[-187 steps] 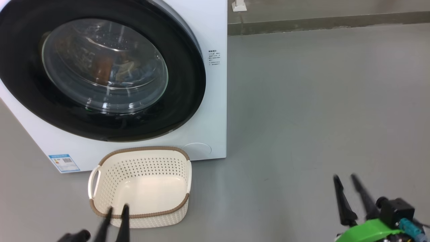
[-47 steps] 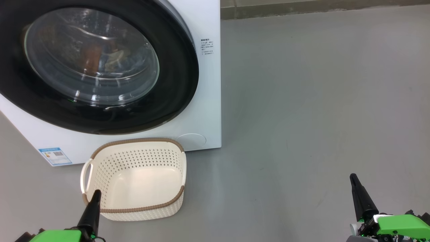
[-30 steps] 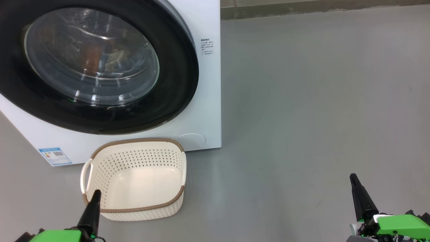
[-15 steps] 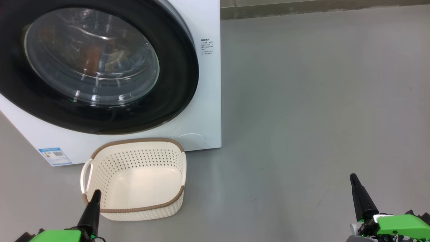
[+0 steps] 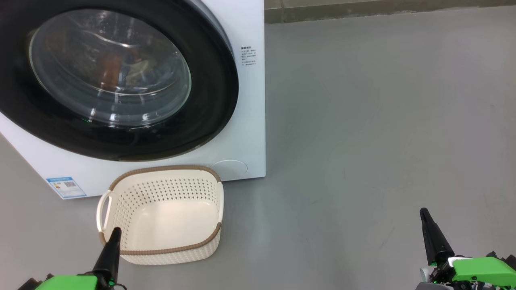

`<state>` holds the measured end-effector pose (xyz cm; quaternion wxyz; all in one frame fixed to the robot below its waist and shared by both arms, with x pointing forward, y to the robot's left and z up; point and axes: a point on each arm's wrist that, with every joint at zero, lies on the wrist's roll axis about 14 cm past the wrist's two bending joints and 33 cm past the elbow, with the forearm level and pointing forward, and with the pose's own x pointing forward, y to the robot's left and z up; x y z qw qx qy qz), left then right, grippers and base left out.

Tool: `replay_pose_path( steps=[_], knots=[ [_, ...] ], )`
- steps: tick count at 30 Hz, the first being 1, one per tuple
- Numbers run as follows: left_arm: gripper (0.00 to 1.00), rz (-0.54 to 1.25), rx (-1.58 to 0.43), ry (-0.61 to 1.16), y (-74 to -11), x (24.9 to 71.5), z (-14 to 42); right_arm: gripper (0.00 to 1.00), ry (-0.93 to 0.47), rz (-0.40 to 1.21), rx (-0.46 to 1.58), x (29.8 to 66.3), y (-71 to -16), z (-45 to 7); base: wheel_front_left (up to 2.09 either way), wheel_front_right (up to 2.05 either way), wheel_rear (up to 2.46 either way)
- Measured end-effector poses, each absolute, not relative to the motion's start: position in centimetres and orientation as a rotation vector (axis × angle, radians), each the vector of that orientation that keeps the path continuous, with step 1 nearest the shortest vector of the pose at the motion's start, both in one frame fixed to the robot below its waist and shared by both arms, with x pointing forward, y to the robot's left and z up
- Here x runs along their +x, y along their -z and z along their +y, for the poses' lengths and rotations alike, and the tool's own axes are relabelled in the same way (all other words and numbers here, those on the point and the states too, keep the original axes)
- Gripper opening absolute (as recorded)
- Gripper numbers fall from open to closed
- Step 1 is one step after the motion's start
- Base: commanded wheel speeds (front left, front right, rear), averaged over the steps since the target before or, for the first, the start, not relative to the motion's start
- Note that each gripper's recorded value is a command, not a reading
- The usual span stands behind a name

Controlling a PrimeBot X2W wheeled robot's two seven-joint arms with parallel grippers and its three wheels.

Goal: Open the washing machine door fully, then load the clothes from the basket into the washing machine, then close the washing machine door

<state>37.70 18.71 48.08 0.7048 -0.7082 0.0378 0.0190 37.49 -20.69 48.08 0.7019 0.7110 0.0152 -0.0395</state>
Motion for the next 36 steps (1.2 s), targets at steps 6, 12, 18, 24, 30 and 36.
replay_pose_path(
  steps=[6,12,18,24,30,36],
  knots=[
    [0.00,0.084,-1.575,-0.042,-48.07,37.70,18.71,0.00,0.088,0.034,1.583,37.49,-48.07,-20.69,0.00,0.00,0.00],
    [0.00,0.084,-1.575,-0.042,-48.07,37.70,18.72,0.00,0.088,0.034,1.583,37.49,-48.07,-20.69,0.00,0.00,0.00],
    [0.00,0.084,-1.575,-0.042,-48.08,37.70,18.72,0.00,0.088,0.034,1.583,37.49,-48.07,-20.69,0.00,0.00,0.00],
    [0.00,0.084,-1.575,-0.042,-48.08,37.70,18.72,0.00,0.088,0.034,1.583,37.49,-48.07,-20.69,0.00,0.00,0.00],
    [0.00,0.084,-1.575,-0.043,-48.08,37.70,18.73,0.00,0.088,0.034,1.583,37.49,-48.07,-20.69,0.00,0.00,0.00],
    [0.00,0.084,-1.575,-0.042,-48.08,37.70,18.72,0.00,0.088,0.034,1.583,37.49,-48.08,-20.69,0.00,0.00,0.00]
  ],
)
